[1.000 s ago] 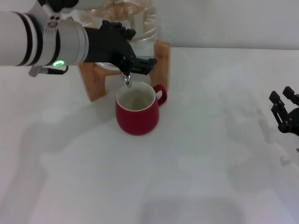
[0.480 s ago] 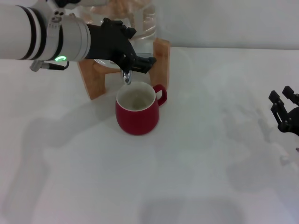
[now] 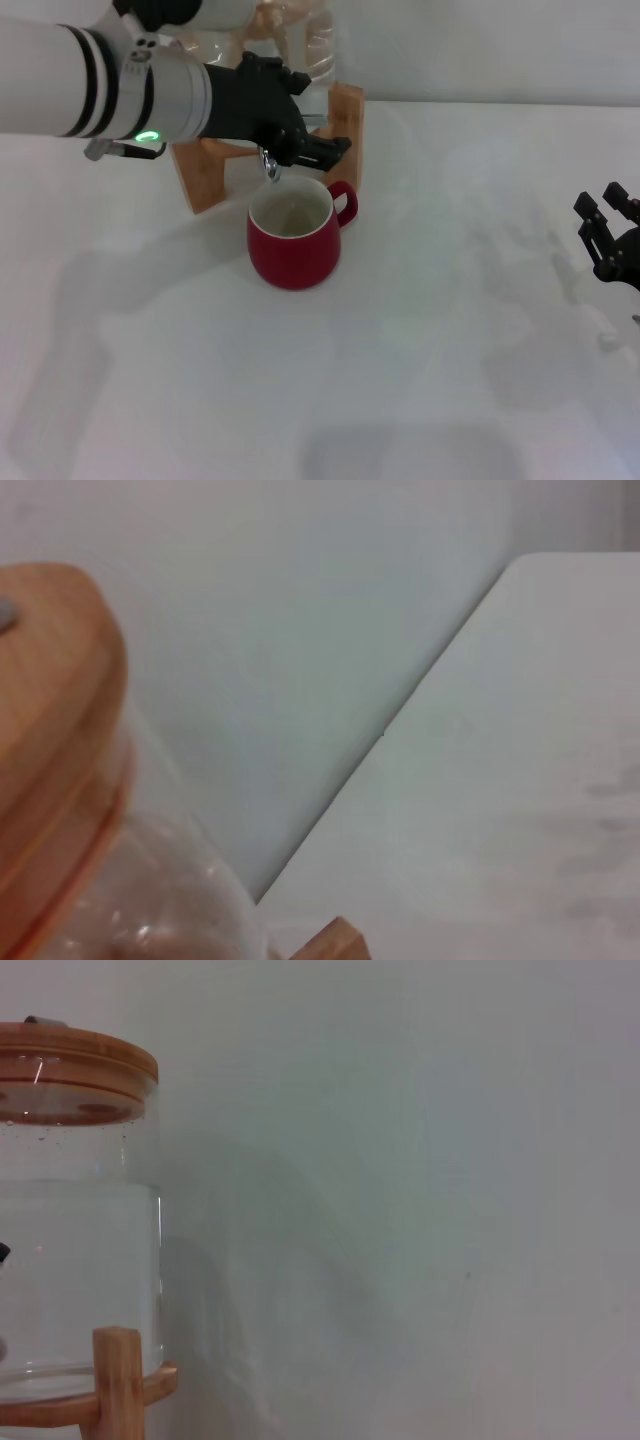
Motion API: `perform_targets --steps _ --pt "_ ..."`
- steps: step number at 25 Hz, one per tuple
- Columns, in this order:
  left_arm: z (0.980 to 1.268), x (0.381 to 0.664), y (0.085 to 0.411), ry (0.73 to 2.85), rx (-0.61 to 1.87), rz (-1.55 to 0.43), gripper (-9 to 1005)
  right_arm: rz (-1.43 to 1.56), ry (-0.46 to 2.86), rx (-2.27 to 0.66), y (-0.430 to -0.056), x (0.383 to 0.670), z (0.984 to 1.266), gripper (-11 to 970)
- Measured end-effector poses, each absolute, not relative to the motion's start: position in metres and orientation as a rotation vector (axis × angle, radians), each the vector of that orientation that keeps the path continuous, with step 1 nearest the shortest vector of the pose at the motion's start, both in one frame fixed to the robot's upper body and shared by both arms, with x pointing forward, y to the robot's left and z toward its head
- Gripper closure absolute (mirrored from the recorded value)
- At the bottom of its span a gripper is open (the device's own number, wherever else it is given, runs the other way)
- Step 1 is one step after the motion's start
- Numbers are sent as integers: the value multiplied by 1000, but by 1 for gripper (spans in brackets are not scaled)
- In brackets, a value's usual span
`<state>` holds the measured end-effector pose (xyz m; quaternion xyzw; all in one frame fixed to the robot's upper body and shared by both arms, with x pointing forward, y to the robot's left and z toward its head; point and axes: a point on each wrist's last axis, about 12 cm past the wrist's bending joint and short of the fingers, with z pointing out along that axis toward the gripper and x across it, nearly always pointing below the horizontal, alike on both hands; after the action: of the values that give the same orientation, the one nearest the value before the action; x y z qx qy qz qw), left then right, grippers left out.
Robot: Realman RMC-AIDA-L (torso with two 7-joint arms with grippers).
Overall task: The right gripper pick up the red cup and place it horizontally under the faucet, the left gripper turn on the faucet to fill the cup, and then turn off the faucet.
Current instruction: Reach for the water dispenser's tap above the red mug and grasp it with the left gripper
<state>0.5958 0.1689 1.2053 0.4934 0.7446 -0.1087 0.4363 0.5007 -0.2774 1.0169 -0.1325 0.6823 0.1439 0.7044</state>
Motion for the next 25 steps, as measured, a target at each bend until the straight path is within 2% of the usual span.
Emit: perform_targets --steps 11,25 --pt "1202 601 157 1822 1290 -292 123 326 1520 -286 -278 500 1016 630" --pt "1198 599 159 1845 1288 -306 123 325 1522 -283 -279 498 1016 630"
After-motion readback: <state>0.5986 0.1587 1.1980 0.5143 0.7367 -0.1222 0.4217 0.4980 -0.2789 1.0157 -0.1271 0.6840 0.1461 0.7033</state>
